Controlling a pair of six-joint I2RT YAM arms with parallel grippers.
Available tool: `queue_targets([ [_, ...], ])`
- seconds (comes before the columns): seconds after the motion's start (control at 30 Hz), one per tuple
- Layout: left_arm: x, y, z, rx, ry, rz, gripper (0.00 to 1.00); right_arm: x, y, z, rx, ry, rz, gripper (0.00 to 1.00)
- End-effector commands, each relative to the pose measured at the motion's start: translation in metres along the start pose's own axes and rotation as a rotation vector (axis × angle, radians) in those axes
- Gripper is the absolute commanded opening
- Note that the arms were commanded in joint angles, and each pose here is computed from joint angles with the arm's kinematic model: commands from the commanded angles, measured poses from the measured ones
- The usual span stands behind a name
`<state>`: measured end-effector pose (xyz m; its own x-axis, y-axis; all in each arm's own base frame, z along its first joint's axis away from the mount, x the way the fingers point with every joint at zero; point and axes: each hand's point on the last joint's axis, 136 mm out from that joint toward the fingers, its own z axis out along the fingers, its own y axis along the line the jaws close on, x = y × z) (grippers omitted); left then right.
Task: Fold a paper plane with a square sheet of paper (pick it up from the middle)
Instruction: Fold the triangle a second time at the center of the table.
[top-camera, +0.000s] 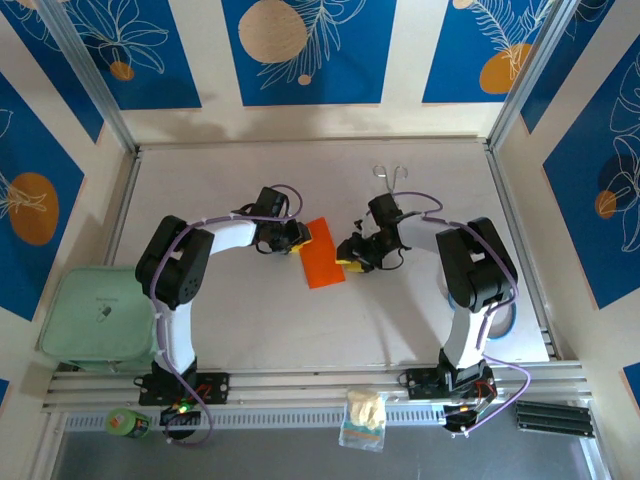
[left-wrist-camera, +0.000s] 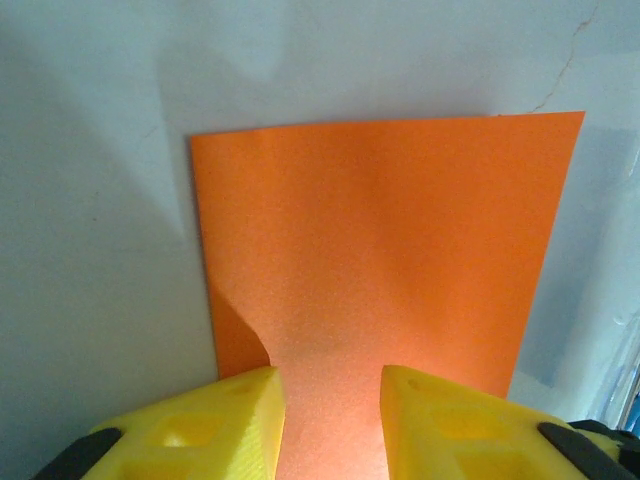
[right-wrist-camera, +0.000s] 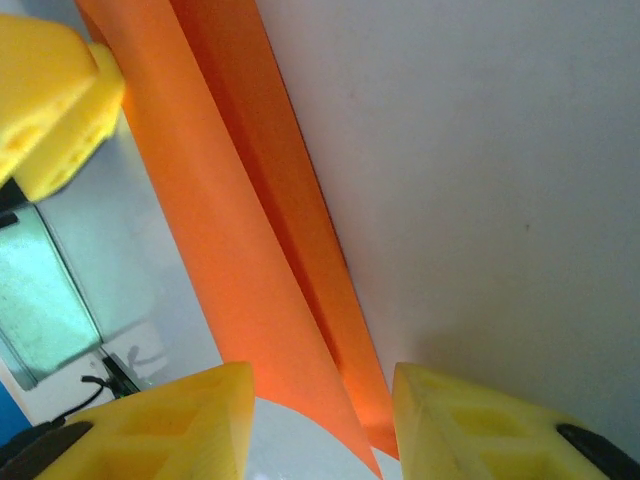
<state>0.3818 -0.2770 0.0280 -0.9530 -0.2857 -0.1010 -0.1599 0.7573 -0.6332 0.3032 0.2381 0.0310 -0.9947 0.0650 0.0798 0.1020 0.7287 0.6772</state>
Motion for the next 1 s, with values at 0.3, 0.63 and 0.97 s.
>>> queue_targets([
  [0.3, 0.016, 0.016, 0.007, -0.056, 0.059, -0.023, 0.34, 0.031, 0.014, 0.004, -0.058, 0.113, -0.059, 0.31],
  [0.63, 0.007, -0.013, -0.005, 0.03, 0.034, -0.001, 0.35, 0.031, 0.009, 0.003, -0.043, 0.085, -0.026, 0.18],
  [0.97, -0.013, -0.039, -0.015, 0.146, -0.06, 0.044, 0.4, 0.028, 0.006, 0.001, -0.017, 0.075, 0.014, 0.03],
])
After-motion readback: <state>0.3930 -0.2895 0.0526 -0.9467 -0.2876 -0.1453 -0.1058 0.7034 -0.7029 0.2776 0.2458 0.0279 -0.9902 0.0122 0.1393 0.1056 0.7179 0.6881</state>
